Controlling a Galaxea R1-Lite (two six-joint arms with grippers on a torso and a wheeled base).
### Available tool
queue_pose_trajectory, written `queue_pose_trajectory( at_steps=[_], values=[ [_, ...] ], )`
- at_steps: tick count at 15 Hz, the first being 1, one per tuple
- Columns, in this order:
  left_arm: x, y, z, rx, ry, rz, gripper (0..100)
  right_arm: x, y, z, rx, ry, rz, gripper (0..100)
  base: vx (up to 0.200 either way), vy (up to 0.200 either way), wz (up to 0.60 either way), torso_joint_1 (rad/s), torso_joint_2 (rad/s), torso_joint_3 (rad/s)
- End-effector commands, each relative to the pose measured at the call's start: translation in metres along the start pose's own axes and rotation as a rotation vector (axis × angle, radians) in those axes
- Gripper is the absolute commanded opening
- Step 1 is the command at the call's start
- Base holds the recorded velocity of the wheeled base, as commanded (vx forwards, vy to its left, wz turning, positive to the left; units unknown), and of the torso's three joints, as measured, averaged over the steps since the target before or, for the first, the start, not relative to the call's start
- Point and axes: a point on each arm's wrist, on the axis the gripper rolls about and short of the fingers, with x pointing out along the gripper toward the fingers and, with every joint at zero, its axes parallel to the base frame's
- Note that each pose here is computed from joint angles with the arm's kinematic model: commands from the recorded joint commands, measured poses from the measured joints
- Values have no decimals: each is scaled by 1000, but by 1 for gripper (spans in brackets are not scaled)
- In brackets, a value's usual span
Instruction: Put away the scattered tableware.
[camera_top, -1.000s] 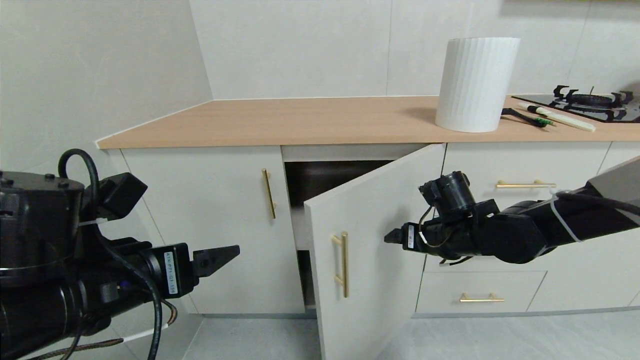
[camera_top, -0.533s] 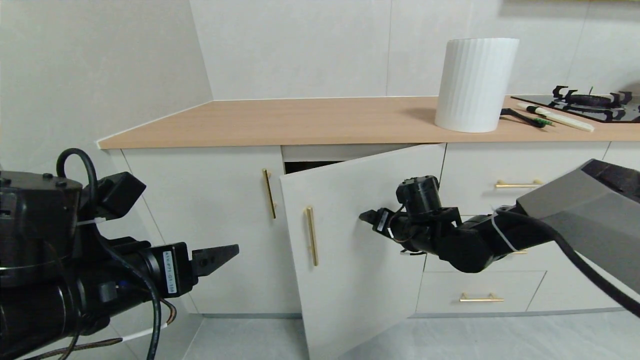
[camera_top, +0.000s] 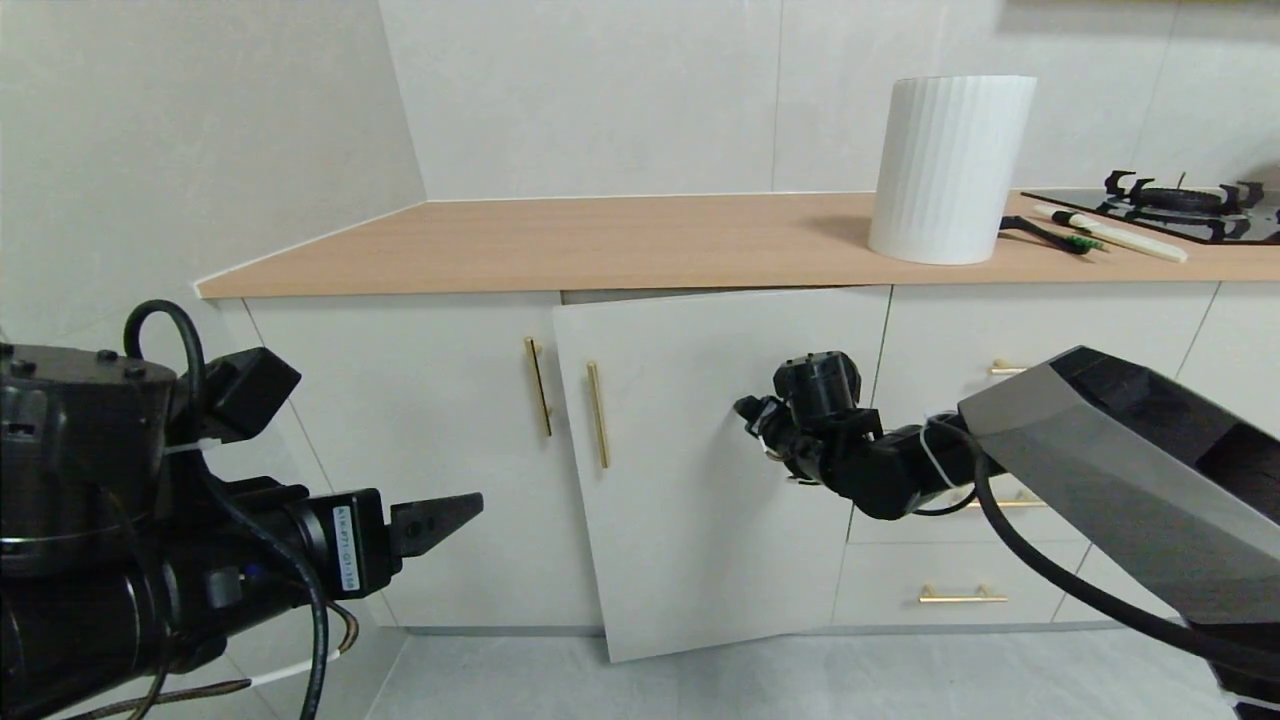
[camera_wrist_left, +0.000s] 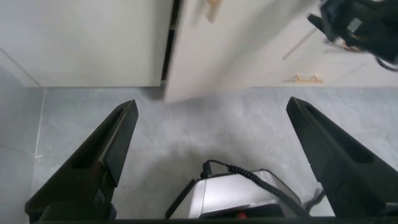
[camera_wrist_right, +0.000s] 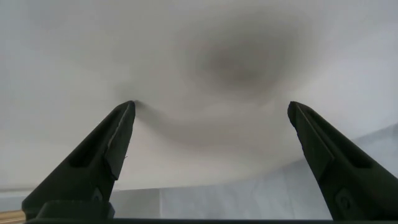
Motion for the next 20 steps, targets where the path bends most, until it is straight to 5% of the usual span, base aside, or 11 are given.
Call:
queue_pose_trajectory(
  at_steps=[1, 13, 16, 20],
  values=[
    [1, 0, 0, 0, 2, 2, 100, 18, -11, -7, 0, -21, -40, 100, 0, 0, 0, 0, 0, 0],
    [2, 0, 0, 0, 3, 3, 100, 27, -10, 2, 9, -82, -86, 100, 0, 0, 0, 0, 0, 0],
    [-6, 1, 1, -3, -21, -5, 100, -36, 13, 25, -3, -62, -38, 100, 0, 0, 0, 0, 0, 0],
    [-55, 23, -3, -32, -187, 26, 100, -184, 16, 76, -146, -67, 100, 100, 0, 0, 0, 0, 0, 0]
  ],
)
